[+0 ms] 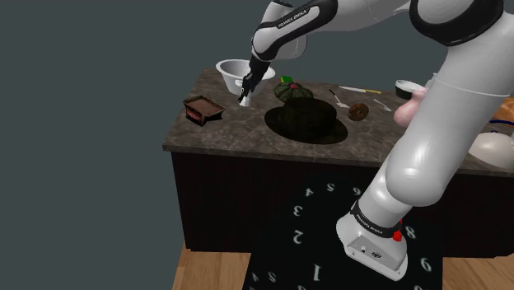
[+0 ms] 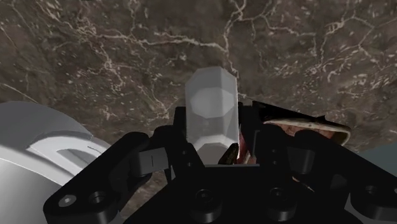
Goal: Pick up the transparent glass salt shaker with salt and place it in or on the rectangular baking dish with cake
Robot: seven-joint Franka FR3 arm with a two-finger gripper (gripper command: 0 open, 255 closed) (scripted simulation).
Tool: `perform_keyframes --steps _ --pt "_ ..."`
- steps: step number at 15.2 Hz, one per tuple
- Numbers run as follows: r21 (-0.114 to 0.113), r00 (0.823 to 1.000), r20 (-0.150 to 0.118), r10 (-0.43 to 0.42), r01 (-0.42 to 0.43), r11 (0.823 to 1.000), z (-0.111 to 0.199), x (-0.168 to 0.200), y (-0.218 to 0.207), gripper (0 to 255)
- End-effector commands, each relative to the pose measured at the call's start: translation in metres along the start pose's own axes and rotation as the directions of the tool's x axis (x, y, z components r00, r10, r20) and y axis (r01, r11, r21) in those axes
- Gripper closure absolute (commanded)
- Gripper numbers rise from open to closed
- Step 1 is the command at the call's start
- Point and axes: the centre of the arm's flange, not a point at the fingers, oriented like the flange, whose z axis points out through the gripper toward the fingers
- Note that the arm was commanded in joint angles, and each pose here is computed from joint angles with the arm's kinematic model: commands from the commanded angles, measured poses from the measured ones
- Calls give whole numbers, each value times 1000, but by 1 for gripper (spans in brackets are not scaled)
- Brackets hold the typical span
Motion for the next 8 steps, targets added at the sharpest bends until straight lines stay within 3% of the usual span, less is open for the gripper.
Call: perform_keyframes --steps 1,8 --pt "0 1000 0 0 0 1000 -11 3 1 255" --pt "0 1000 0 0 0 1000 -46 14 3 255"
